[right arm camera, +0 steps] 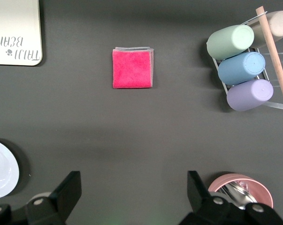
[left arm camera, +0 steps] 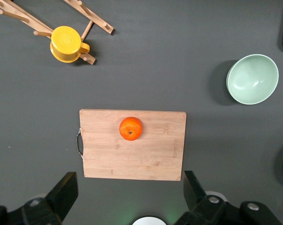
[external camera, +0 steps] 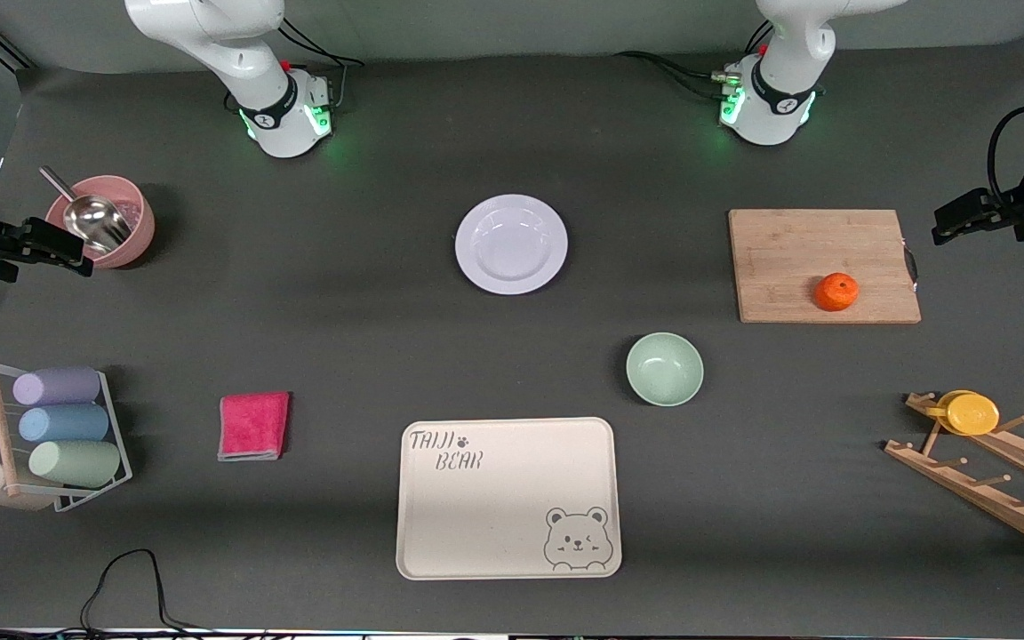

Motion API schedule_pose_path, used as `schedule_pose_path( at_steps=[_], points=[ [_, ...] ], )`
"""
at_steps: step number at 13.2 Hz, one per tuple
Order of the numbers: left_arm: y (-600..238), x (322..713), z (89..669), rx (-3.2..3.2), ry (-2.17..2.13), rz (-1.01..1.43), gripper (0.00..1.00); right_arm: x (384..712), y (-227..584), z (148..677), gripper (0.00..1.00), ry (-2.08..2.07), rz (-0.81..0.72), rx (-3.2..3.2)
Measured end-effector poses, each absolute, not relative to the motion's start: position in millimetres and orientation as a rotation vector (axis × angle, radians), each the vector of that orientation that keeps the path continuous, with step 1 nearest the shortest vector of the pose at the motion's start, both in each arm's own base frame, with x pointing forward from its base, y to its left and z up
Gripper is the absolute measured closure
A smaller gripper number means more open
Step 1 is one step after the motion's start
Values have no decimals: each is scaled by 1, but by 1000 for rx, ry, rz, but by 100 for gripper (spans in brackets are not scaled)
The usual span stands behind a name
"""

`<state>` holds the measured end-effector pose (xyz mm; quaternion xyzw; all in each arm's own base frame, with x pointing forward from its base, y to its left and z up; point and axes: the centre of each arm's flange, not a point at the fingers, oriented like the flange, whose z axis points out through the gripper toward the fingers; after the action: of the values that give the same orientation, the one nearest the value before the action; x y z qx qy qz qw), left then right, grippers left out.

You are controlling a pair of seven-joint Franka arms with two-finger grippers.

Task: Place orange and plate with both arms

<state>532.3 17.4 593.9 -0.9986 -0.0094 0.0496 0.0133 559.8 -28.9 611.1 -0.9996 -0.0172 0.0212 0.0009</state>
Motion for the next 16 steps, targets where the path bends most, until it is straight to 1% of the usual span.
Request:
schedule_pose_path(
  at_steps=[9,12,14,16],
  points=[
    [22,532,593,-3108,-49,166,0,558,-19,607,0,-75,102,-3136],
    [28,526,589,-3103,-60,245,0,556,-6,605,0,-79,119,-3136],
    [45,519,587,-3103,-79,307,0,548,-3,604,0,-79,132,-3134],
    [63,503,591,-3108,-94,337,0,533,-4,603,0,-77,136,-3129]
  ],
)
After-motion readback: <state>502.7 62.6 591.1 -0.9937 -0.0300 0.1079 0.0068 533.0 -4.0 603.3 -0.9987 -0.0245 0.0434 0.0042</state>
